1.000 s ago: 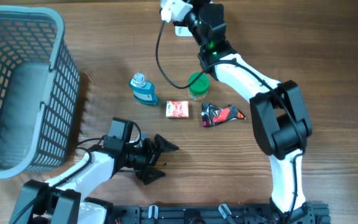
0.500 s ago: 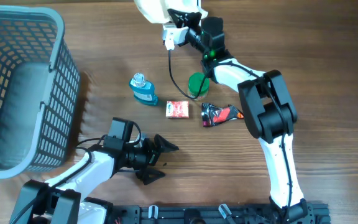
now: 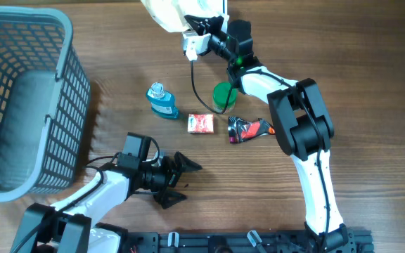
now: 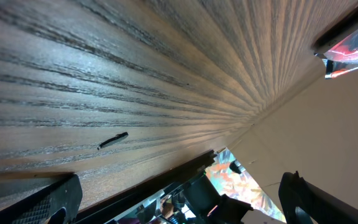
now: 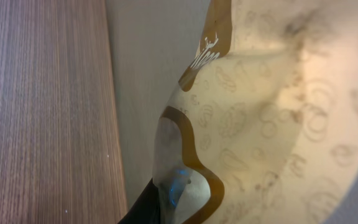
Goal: Scan the item barcode
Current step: 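Carry the bag to the white scanner and hold it over it, then move the bag to the right table edge and release it, then reach the right gripper down to the red-black hex wrench package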
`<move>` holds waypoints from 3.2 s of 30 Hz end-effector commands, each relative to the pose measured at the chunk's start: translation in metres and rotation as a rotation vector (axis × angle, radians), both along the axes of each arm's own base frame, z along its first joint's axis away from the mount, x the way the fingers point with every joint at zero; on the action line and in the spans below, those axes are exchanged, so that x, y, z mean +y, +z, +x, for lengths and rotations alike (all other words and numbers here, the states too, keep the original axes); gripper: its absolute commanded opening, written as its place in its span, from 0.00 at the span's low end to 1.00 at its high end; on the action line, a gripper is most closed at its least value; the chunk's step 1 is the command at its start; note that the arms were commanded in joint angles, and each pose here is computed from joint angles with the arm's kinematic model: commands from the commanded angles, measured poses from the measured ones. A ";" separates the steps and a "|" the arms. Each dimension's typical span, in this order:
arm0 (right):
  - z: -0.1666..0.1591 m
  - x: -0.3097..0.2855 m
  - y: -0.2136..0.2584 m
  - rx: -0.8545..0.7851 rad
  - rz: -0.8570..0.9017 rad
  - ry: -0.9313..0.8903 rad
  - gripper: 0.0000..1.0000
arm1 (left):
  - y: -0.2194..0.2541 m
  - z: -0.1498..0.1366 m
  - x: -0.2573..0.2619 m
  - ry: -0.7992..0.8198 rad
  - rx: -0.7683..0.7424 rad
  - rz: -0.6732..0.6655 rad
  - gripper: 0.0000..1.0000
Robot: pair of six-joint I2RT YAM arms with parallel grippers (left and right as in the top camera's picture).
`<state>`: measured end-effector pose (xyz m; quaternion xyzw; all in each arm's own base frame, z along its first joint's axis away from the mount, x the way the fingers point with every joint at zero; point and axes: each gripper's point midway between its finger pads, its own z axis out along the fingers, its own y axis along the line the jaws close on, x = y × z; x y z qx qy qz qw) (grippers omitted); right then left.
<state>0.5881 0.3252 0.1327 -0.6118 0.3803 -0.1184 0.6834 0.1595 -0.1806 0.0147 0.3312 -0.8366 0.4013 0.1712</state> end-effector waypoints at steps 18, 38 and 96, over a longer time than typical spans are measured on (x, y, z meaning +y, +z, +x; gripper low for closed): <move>-0.023 -0.086 0.234 0.099 0.265 -0.358 0.05 | -0.052 -0.012 0.045 0.039 0.006 0.320 1.00; -0.184 -0.567 0.035 0.779 1.087 -2.042 0.05 | -0.054 -0.017 0.044 -0.042 -0.047 0.339 1.00; -0.292 -0.154 -0.079 1.866 -0.258 -0.433 0.96 | -0.049 -0.003 0.035 -0.120 -0.192 0.298 1.00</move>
